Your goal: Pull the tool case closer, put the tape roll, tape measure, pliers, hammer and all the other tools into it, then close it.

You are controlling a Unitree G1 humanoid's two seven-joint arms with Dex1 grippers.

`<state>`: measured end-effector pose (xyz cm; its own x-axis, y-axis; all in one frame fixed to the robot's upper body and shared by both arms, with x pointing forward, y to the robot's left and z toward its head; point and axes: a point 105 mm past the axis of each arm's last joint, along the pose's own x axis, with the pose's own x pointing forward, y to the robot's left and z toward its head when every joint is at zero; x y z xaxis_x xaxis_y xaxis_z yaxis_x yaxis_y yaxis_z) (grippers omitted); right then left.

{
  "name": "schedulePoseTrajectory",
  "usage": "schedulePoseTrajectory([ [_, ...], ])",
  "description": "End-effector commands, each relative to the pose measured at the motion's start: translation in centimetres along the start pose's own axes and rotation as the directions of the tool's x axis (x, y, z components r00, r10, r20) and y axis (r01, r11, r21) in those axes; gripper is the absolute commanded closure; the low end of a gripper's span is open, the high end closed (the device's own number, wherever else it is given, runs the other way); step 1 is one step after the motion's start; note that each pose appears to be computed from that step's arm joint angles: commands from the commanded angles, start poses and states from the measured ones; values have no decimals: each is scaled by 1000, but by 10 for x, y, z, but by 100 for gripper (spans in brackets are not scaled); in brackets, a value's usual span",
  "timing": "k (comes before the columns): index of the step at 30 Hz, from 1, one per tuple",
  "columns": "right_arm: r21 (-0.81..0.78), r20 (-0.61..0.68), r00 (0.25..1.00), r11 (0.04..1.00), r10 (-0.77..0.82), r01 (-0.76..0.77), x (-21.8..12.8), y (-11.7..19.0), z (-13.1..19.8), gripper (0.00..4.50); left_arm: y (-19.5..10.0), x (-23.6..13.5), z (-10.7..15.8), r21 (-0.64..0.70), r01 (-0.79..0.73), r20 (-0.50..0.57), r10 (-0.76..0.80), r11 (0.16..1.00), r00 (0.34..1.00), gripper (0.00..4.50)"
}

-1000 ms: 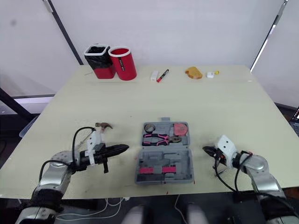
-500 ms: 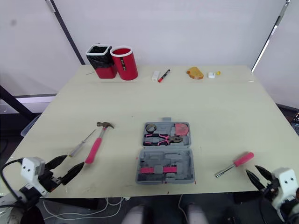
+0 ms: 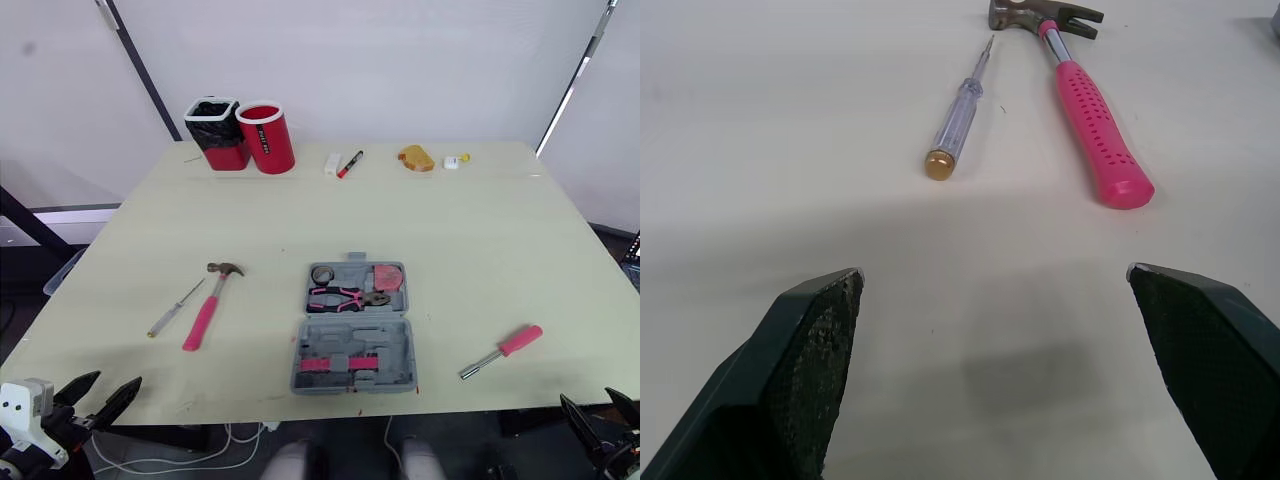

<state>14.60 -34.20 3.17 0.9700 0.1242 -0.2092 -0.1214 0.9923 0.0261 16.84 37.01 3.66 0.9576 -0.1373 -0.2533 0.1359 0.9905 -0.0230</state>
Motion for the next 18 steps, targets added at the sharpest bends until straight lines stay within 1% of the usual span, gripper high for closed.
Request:
schedulePoseTrajectory([
  [1,-45,39,999,999,21,-19,0,-1,19,2,3,0,16,44,-8,48,5,999,999,0],
  [3,-55,41,998,998,44,-41,3,2,23,2,2,1,19,45,-7,57,5,999,998,0],
  [6,-91,44,991,988,129,-125,12,14,34,2,0,6,25,55,-8,68,5,998,998,0],
  [9,-107,61,951,950,302,-295,27,40,55,2,5,17,31,77,-51,58,47,996,997,0],
  [11,-126,66,908,906,414,-404,36,60,68,2,8,25,36,63,-65,57,62,996,996,0],
  [15,-162,69,832,829,550,-534,46,86,84,2,10,38,41,77,-70,43,67,995,997,0],
  [18,-240,84,710,706,699,-667,57,118,106,2,10,57,43,80,-38,12,37,996,999,0],
])
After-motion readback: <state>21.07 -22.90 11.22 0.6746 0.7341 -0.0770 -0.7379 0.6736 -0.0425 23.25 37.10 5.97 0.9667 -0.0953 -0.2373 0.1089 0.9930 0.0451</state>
